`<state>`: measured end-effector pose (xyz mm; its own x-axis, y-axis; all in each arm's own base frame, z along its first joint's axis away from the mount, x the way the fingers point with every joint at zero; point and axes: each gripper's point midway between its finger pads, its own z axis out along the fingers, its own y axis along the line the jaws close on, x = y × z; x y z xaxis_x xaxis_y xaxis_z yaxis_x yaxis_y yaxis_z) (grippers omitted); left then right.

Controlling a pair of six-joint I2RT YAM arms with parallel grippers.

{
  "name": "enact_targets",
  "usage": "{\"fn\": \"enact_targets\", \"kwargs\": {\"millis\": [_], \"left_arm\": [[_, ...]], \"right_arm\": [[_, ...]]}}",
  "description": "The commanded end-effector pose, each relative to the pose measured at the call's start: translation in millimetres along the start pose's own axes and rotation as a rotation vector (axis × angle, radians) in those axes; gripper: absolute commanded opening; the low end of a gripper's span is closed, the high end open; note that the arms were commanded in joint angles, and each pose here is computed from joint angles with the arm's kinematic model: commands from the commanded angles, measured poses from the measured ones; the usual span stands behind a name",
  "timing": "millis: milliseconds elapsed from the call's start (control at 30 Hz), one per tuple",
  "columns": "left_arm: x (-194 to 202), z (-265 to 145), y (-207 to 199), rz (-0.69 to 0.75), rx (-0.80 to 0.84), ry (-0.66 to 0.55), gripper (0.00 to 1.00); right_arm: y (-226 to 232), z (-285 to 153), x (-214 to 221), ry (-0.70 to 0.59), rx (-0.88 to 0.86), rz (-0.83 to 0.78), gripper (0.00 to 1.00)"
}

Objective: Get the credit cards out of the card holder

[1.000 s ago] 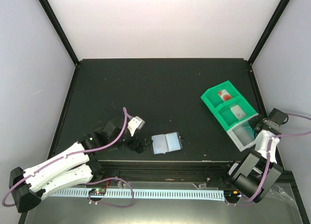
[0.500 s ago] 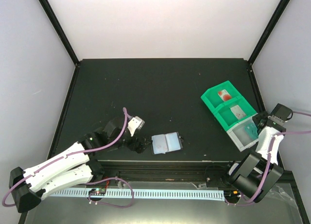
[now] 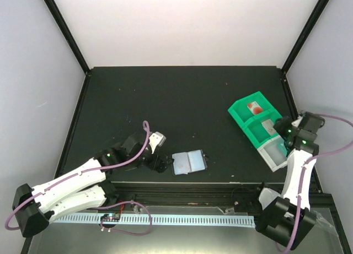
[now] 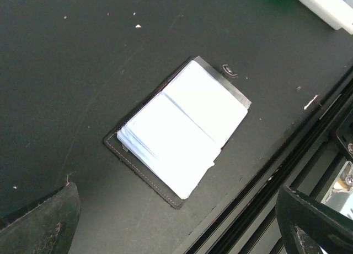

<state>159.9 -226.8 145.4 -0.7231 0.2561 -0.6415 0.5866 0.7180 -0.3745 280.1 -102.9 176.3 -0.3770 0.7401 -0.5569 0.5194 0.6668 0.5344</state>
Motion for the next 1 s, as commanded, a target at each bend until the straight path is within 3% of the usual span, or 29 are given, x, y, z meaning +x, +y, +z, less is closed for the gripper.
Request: {"fn": "enact_targets", "kwargs": {"millis": [0,367,633,967], "left_arm": [[-16,4,-7,-0.069,0.027,-0.031,0.98],[-4,40,-10,-0.247,0.113,0.026,0.94],[7,69,-9,-0.379,0.179,0.040,0.94],[6,83,-20,-0.440,0.271,0.047,0.96]], "right_arm": [[61,-9,40,0.118,-0.180,-0.186,0.45],[126,-18,150,0.355,-0.442,-0.370,0.44],[124,-13,241,0.554,-0.483,-0.488,0.44],[116,-7,317,0.712,-0.481,-0.633,0.45]]}}
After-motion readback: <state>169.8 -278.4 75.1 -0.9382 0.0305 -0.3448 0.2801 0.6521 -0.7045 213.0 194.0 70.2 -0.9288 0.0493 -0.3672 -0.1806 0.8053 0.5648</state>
